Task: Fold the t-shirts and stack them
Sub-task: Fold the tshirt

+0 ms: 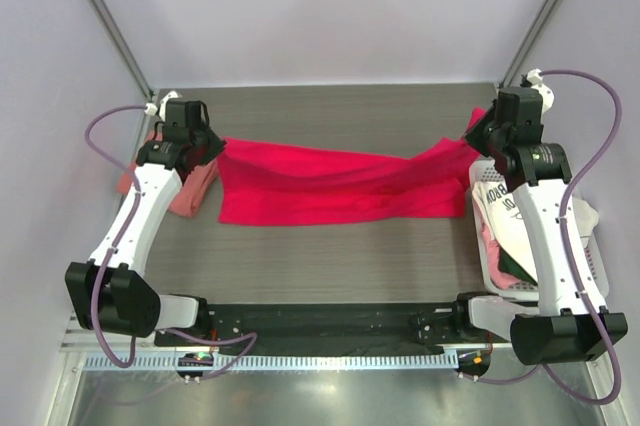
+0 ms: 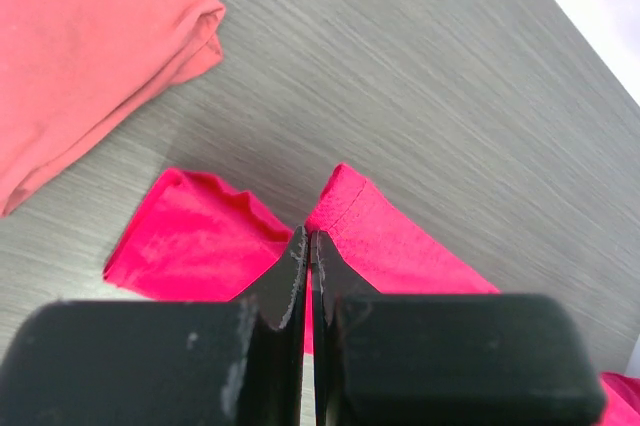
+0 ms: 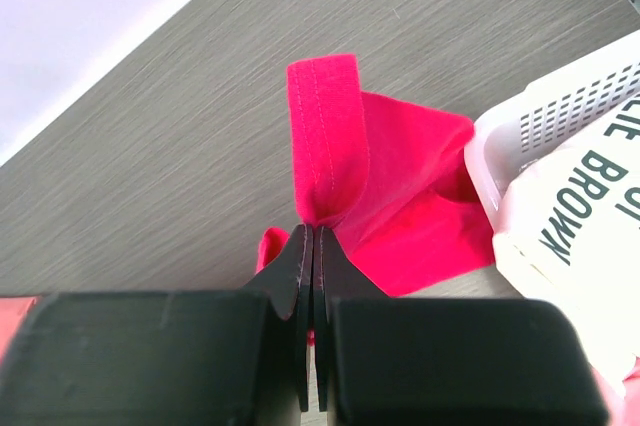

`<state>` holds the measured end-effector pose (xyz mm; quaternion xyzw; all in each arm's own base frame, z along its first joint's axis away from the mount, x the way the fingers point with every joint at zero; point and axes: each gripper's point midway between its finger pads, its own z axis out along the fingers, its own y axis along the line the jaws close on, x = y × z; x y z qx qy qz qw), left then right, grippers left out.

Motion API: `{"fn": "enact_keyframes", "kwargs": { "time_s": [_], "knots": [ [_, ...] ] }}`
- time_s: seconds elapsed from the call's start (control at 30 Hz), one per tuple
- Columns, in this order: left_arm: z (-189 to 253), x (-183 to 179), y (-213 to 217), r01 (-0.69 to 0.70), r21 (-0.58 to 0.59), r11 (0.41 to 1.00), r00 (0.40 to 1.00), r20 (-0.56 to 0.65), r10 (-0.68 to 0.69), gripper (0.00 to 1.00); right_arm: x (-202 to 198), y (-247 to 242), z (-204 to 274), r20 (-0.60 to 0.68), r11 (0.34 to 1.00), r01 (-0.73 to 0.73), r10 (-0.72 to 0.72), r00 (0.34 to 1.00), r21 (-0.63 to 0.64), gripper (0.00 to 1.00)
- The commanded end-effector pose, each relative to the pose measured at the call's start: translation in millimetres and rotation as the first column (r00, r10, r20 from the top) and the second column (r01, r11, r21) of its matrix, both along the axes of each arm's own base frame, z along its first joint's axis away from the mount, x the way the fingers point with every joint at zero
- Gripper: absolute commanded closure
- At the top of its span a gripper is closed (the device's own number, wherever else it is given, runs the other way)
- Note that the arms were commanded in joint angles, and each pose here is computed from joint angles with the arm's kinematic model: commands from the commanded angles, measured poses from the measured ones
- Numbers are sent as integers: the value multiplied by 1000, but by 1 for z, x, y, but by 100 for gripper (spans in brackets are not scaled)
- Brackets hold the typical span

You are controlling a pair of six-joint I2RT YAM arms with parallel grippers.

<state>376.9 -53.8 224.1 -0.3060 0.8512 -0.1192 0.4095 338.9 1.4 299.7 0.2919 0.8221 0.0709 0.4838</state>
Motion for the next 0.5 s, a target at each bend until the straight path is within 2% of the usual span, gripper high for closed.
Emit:
{"fn": "enact_keyframes", "kwargs": {
  "time_s": [0.0,0.47],
  "knots": [
    [10,-7,1,-4,-2,1000,1000,4,4,100,-4,-1,28,57,1000,-6,7,998,-12,99],
    [40,-14,9,-32,30,999,999,14,32,100,6,-2,67,99,1000,-6,7,995,-18,99]
  ]
}}
